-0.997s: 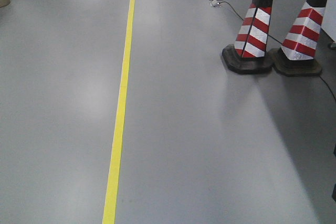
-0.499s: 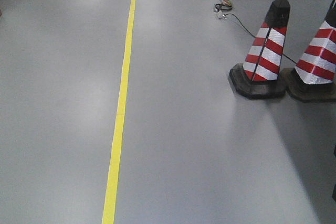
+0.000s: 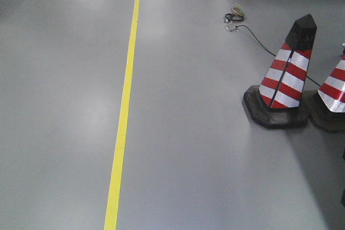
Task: Move and align brake pads A on conveyor
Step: 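Drive along the yellow floor line past the striped cones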
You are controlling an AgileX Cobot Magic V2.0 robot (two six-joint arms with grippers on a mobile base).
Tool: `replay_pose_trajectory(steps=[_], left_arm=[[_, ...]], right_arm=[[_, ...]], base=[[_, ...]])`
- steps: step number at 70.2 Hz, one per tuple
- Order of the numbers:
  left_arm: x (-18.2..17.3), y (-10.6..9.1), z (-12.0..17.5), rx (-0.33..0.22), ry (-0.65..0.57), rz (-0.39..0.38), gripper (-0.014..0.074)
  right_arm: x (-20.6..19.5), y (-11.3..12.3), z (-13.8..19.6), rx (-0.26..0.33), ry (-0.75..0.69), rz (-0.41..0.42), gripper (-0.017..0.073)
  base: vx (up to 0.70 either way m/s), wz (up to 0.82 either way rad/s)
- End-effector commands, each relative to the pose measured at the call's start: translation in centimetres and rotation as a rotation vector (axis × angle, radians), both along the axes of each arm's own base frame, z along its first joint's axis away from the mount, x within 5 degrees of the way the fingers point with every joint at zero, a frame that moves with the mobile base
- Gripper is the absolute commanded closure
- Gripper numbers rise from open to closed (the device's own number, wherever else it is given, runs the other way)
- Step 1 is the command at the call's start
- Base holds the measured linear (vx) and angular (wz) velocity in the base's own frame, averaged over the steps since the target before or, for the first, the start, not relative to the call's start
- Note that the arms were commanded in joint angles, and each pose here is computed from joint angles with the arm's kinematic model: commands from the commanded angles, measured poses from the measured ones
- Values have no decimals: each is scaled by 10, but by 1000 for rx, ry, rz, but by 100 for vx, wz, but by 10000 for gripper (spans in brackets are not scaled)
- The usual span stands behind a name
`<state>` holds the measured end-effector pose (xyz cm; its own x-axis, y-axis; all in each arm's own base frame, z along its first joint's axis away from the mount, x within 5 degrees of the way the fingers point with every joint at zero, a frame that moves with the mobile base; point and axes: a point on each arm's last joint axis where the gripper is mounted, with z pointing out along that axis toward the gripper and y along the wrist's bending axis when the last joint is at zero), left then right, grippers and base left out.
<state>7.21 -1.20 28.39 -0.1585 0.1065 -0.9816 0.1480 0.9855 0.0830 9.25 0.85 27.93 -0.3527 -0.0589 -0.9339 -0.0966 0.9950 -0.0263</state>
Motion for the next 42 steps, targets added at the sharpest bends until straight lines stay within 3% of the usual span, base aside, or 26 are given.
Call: replay_pose_trajectory(steps=[1,42], left_arm=[[2,2,17,-29,-106,25,510],[2,2,17,-29,-106,25,510]], right_arm=[[3,1,18,-1,-121,14,511],[3,1,18,-1,-121,14,511]], base=[[54,1],[50,-2]])
